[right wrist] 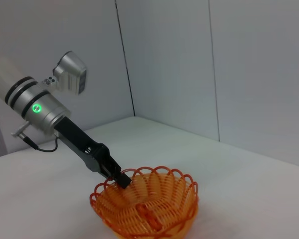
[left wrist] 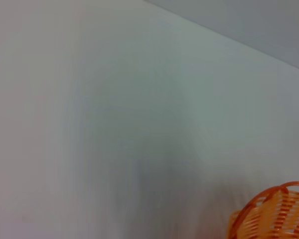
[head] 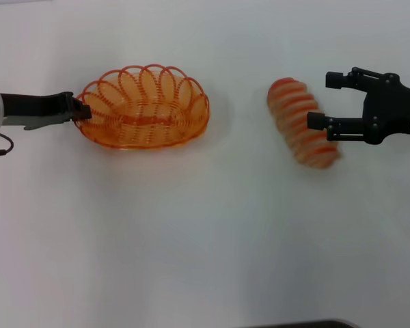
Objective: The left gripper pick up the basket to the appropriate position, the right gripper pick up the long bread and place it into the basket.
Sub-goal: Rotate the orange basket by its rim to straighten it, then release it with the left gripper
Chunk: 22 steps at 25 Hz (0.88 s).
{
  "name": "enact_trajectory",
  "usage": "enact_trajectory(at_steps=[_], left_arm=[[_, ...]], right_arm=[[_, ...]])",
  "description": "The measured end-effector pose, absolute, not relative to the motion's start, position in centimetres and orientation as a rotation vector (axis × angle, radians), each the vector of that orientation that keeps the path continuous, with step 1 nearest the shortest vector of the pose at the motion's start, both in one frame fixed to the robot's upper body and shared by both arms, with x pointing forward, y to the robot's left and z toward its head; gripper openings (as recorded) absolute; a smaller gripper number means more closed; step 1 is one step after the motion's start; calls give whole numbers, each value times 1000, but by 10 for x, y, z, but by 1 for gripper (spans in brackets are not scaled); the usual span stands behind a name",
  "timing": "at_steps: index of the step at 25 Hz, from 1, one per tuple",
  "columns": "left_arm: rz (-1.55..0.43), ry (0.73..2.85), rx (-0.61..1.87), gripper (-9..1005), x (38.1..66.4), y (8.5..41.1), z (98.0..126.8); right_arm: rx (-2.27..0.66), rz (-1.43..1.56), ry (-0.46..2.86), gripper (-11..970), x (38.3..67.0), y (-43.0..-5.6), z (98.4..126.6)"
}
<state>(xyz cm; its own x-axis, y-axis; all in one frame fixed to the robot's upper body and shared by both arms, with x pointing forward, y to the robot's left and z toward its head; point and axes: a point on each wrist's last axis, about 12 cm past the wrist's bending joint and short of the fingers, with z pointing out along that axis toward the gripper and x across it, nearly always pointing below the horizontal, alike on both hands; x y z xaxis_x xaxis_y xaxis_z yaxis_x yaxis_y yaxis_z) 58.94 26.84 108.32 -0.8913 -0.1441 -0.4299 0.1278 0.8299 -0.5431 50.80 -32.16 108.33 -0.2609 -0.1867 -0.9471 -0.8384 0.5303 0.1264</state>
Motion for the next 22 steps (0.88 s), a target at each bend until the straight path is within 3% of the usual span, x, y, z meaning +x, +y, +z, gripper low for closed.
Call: enact_trajectory(at_steps=[22], left_arm=[[-808, 2549, -24, 79, 590, 264, 1076]], right_arm=[[-851, 782, 1761, 930, 512, -322, 1084]])
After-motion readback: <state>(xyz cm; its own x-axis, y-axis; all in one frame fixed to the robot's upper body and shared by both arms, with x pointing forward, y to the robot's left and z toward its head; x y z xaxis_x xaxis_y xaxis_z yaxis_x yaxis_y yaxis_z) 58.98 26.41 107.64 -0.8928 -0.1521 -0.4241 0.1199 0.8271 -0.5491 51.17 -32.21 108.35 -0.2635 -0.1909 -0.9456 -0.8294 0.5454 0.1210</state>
